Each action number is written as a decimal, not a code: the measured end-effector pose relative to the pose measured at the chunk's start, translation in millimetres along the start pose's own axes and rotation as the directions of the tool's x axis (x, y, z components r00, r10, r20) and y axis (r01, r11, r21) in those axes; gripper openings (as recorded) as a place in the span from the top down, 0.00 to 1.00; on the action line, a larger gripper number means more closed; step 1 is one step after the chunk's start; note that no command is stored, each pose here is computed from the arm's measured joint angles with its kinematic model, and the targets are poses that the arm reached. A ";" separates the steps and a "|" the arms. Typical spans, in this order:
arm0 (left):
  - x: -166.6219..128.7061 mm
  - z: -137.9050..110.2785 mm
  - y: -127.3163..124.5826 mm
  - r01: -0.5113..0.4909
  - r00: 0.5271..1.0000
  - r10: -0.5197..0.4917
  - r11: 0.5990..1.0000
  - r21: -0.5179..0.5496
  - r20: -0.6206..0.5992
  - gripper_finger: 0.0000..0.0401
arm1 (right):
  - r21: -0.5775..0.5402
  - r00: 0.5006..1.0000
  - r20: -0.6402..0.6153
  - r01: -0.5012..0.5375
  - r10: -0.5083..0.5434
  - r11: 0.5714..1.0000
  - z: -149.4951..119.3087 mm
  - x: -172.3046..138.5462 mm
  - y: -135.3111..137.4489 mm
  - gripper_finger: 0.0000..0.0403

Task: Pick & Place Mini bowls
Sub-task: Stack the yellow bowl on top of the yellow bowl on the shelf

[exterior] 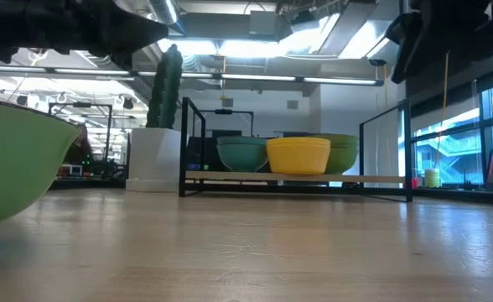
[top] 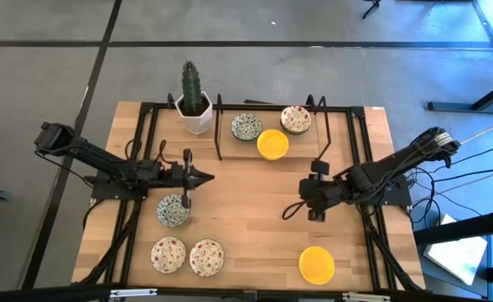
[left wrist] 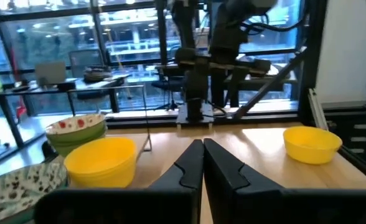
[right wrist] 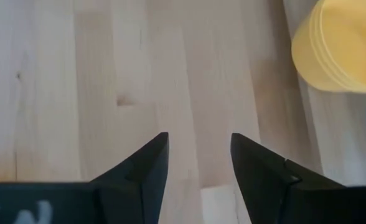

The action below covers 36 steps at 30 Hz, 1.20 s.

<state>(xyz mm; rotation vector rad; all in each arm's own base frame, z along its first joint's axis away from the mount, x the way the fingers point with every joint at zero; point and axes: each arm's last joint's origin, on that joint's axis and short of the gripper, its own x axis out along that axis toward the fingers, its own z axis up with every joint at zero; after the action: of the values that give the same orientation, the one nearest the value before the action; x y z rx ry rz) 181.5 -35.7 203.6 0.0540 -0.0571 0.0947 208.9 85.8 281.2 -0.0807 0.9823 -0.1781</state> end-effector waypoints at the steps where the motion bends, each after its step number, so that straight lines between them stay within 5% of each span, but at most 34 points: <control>1: 0.0 0.0 -0.5 0.016 1.000 -0.016 1.000 0.003 0.001 0.98 | 0.002 1.000 0.010 -0.002 0.002 1.000 0.9 0.0 0.3 0.57; 10: -0.3 -0.4 -4.3 0.142 0.990 -0.142 0.989 -0.033 0.003 0.98 | 0.009 0.992 0.114 0.047 -0.047 0.999 9.4 -0.5 1.1 0.57; 21: -0.1 -1.0 -0.7 0.018 1.000 -0.019 0.999 -0.044 -0.010 0.99 | -0.008 0.987 0.157 0.040 -0.038 0.999 13.8 -1.1 2.6 0.57; 36: -0.1 -2.4 -0.8 0.018 1.000 -0.018 1.000 -0.010 -0.023 0.99 | -0.008 0.986 0.165 0.037 -0.035 0.999 14.7 -1.2 2.9 0.57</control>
<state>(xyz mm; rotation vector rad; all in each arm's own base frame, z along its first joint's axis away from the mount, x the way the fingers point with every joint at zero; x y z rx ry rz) 181.7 -36.3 201.2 0.0440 -0.0336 0.0769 220.8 88.8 289.9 -0.1213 0.8168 -0.1960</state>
